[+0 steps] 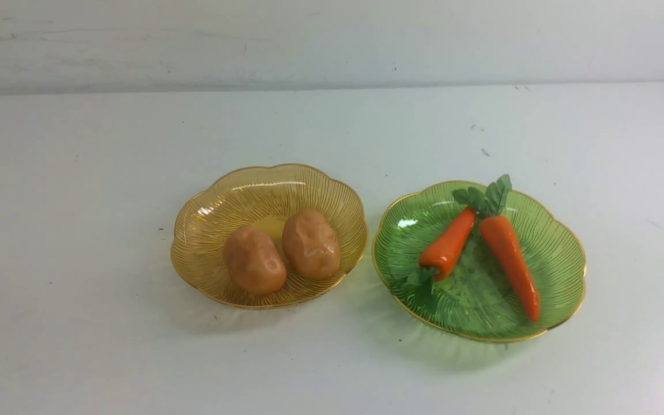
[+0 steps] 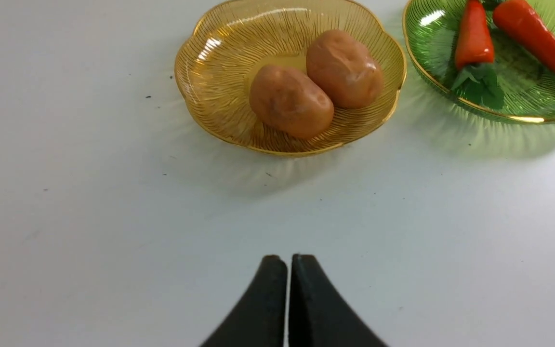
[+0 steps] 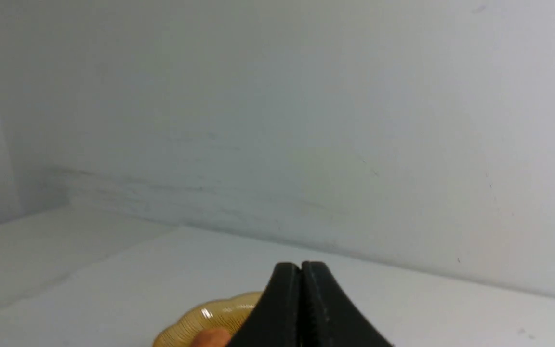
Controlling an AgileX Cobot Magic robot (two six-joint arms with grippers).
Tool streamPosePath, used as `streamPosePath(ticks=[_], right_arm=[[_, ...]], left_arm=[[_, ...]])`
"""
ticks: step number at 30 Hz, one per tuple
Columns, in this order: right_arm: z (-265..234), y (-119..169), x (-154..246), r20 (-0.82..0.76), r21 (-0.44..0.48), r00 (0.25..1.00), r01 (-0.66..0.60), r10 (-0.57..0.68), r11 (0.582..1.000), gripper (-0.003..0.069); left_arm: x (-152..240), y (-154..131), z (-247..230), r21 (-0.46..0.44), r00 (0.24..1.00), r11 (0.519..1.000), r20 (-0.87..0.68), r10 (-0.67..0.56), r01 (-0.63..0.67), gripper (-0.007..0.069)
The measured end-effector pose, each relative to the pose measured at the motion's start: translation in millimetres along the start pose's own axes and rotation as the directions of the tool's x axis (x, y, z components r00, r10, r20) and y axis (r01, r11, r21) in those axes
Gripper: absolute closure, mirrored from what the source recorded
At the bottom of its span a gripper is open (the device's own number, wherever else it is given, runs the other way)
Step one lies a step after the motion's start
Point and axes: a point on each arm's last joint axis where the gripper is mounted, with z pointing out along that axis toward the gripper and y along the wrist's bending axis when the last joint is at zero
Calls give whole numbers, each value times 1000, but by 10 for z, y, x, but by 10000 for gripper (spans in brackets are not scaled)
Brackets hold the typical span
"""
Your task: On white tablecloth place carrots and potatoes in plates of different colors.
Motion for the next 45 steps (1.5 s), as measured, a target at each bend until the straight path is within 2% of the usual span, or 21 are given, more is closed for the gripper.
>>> streamPosePath(ticks=[2,9,14,45], right_arm=[[-36,7,-7,33,-11,999,17,-16,1000,674],[-50,12,0,52,-17,997,56,-55,998,674],[-50,12,0,52,-17,997,58,-57,998,674],[-50,12,0,53,-16,997,59,-58,998,674]], left_arm=[[104,7,-11,14,1000,1000,31,-6,6,628],[519,72,-180,83,941,995,329,-75,50,628],[635,81,-196,118,897,992,430,-98,52,628],[679,74,-195,131,886,991,454,-96,40,628]])
